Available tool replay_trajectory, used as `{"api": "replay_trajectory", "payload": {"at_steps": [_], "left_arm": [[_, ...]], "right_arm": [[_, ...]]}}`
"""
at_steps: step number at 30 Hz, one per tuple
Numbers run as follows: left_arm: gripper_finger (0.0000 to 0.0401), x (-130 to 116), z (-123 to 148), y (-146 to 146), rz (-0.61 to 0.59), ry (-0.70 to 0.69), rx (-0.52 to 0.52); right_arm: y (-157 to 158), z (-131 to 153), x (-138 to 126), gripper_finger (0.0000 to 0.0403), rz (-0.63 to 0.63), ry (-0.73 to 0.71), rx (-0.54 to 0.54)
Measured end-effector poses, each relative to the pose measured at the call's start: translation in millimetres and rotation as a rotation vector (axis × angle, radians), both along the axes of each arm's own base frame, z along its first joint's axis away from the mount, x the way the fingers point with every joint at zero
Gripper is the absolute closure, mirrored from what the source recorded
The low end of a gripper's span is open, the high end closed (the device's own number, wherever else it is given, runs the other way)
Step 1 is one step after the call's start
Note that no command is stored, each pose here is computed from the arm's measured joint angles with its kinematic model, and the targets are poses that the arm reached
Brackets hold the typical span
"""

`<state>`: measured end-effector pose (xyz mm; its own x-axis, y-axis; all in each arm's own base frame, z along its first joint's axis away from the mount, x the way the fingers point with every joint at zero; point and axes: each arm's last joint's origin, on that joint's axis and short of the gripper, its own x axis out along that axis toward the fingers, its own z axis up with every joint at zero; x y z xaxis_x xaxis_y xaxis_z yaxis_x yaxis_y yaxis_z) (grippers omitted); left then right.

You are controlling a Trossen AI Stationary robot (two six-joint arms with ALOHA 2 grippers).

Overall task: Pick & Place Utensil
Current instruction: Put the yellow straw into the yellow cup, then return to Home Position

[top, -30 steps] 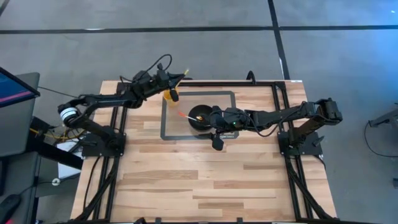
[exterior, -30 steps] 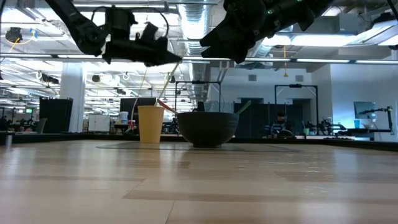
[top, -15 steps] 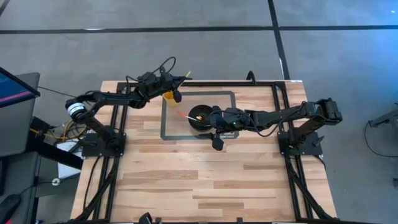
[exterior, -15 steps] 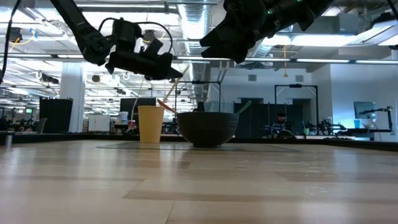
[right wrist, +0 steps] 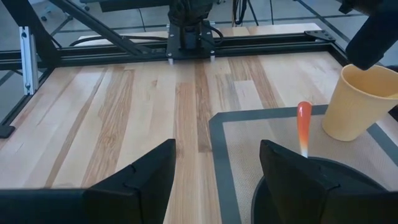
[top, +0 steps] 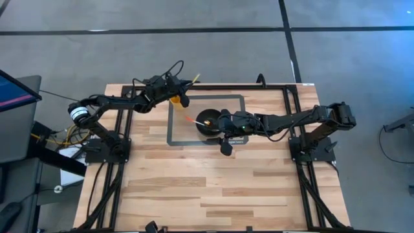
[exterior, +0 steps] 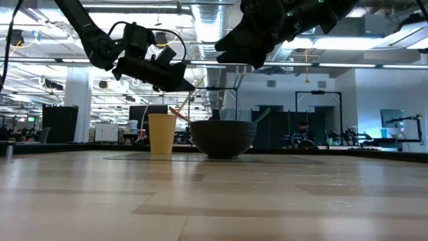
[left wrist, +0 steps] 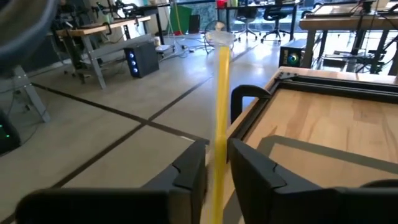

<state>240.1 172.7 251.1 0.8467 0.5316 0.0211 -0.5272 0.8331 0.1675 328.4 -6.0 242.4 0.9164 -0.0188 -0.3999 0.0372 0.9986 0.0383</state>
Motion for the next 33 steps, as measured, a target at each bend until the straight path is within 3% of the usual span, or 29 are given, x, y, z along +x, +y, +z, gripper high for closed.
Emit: {"api": "replay_trajectory", "payload": {"at_steps": [8,15,20,27,30,33], "left_arm": [[0.0294,2,4,-7,-0.025,-0.011,0.008],[0.0296,-2,32,-35,-0.099,-0.101,0.067],[0.031,-14,56,-65,-0.182,-0.132,0.083],[0.0365,-41,63,-102,-0.282,0.017,0.0],[0.0393,-55,67,-116,-0.325,0.049,-0.016],[0.0394,-70,71,-128,-0.363,0.053,-0.041]], "right_arm": [[-1,0,0,0.0177,-0.003,0.0,0.0],[-1,0,0,0.0177,-0.003,0.0,0.0],[-1,0,0,0.0177,-0.003,0.0,0.0],[-2,0,0,0.0185,-0.008,0.001,0.001],[-2,0,0,0.0209,-0.008,0.002,0.002],[-1,-1,-1,0.0254,-0.007,0.014,0.002]]}}
